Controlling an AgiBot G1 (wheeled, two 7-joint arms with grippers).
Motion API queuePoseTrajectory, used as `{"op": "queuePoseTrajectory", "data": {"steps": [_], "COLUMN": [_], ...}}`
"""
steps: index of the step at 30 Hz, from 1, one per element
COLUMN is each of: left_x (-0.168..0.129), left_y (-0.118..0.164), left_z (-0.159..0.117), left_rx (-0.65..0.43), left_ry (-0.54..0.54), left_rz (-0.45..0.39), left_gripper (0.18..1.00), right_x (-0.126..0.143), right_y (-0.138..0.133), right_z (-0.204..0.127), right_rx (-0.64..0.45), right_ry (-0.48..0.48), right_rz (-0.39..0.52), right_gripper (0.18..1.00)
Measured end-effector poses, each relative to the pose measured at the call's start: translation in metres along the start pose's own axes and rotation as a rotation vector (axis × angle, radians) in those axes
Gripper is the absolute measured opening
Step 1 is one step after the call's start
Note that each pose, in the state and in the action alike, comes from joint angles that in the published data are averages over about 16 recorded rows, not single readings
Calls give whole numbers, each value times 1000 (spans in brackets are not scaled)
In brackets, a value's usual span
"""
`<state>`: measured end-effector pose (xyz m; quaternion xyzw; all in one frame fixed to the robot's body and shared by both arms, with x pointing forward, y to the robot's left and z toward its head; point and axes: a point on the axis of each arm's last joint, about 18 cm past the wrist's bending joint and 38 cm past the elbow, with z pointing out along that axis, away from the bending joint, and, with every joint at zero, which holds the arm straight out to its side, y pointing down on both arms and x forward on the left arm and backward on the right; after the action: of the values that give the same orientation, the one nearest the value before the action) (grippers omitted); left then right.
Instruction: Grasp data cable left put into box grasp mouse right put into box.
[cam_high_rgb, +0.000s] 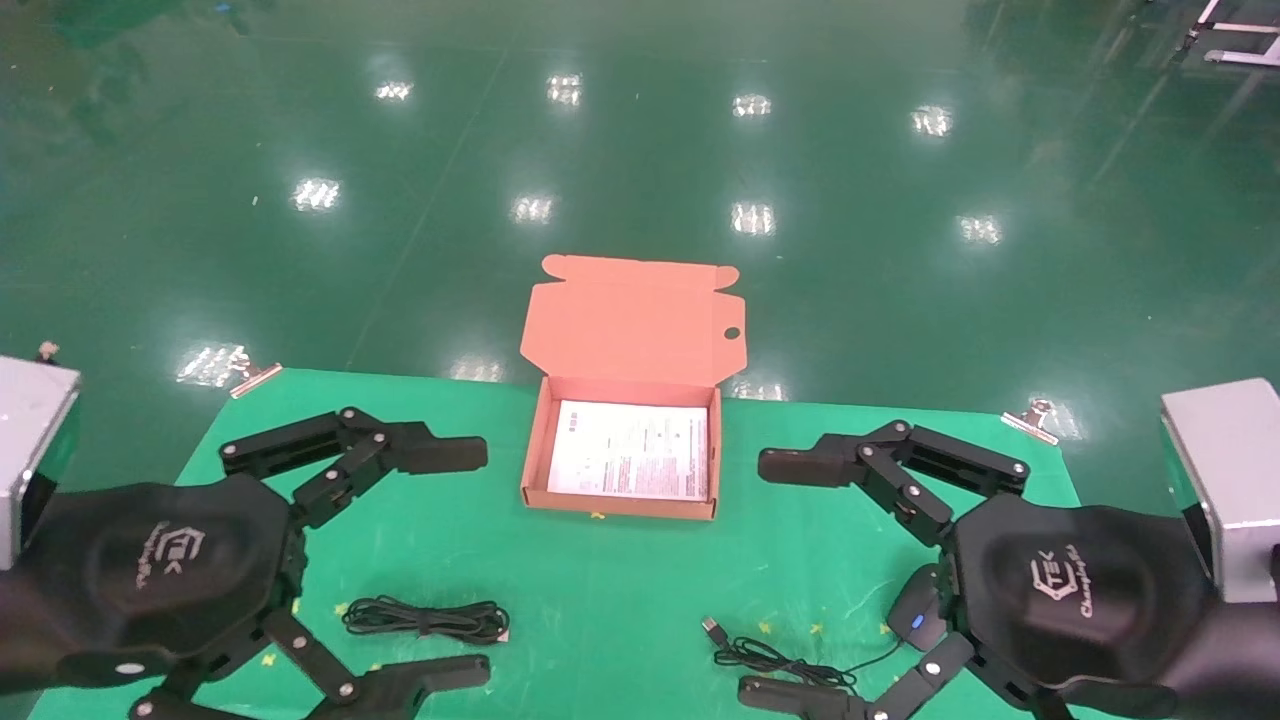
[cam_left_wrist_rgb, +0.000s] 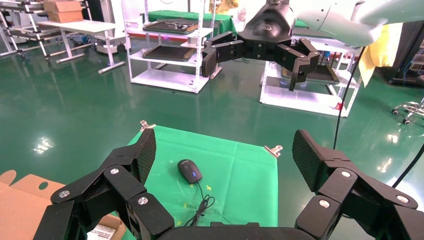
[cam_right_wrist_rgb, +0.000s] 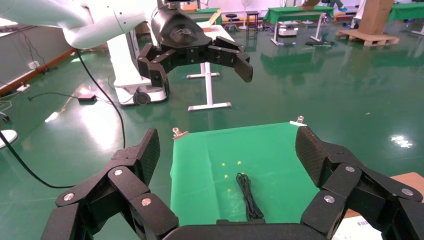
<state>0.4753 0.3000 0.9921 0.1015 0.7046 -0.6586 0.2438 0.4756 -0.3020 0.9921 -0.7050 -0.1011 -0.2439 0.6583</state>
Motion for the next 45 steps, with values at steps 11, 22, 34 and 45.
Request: {"op": "queuePoseTrajectory", "data": {"steps": [11,22,34,45], "left_x": [0,0,1,-9], "left_y": [0,2,13,35], "left_z": [0,1,11,30], "left_rx": [0,-13,-162,-420], "left_ry": [0,4,60,146], "left_rz": [0,1,45,108], "left_gripper": [1001,1001,1001,1001], "right_x": [0,0,0,17], "right_y": [0,1,16,43], "right_z": [0,-1,-4,-2], "right_rx": [0,-9,-209,-561], "right_ry": [0,2,-18,-106], "right_rz": [0,-1,-101,-329], "right_gripper": [1000,1000,1000,1000]}}
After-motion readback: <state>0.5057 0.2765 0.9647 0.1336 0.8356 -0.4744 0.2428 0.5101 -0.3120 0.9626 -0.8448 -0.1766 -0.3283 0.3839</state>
